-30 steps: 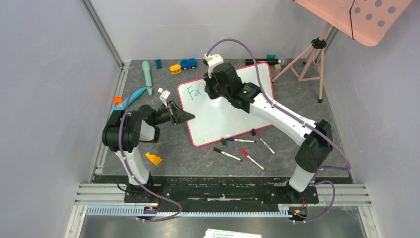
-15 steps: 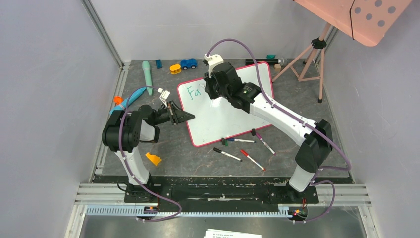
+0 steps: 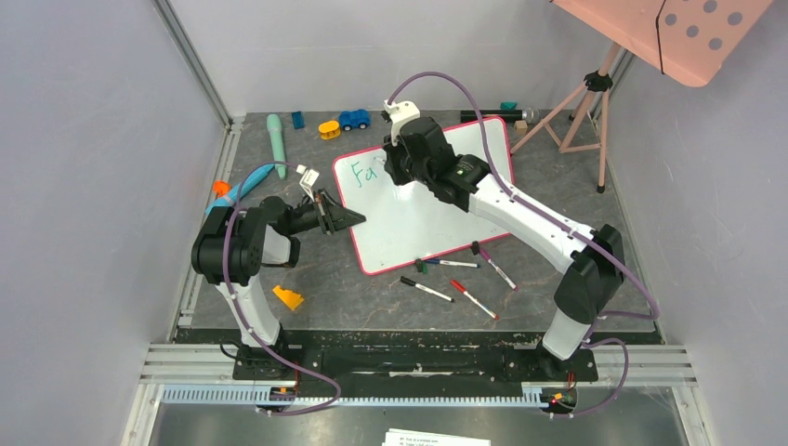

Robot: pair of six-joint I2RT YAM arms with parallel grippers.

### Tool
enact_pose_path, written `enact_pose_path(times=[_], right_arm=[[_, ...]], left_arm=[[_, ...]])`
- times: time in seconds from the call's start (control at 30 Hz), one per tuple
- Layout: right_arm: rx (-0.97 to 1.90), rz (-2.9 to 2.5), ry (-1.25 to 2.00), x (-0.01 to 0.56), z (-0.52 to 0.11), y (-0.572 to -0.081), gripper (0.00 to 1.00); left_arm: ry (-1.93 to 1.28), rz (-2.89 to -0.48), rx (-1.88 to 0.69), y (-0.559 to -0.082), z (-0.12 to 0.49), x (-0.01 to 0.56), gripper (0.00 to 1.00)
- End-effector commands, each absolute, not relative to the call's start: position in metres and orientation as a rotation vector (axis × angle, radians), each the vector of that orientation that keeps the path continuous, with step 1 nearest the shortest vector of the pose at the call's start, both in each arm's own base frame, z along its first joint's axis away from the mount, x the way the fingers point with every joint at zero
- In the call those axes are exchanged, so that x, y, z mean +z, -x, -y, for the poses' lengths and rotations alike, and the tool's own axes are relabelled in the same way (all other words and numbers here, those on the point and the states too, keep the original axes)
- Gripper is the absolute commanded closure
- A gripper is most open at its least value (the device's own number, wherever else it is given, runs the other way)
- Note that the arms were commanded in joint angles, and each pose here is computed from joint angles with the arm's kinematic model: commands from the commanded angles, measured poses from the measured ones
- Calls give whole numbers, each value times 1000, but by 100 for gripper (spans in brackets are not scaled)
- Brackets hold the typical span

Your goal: Write a sentence on the whiteboard

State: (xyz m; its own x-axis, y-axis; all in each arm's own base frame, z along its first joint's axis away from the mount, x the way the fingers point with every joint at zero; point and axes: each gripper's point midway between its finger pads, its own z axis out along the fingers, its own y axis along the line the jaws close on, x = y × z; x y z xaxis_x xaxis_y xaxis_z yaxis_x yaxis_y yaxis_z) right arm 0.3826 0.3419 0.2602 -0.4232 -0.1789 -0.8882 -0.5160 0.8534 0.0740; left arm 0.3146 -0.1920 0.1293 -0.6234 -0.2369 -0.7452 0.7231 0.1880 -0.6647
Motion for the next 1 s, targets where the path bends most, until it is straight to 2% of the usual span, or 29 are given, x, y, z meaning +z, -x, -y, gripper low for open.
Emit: enact_pose_path(times=[0.0,0.6,0.97], right_arm=[[470,-1889,489,306,-339,-382,100],[460,-1955,508,271,-331,-370,100],[473,-1945,514,274,-339,-375,100]], left_arm=[[-684,-1609,-1558,-289,201,134,98],[-684,-1609,-1557,-289,200,134,98],[-683,-1608,-1556,-289,200,134,98]])
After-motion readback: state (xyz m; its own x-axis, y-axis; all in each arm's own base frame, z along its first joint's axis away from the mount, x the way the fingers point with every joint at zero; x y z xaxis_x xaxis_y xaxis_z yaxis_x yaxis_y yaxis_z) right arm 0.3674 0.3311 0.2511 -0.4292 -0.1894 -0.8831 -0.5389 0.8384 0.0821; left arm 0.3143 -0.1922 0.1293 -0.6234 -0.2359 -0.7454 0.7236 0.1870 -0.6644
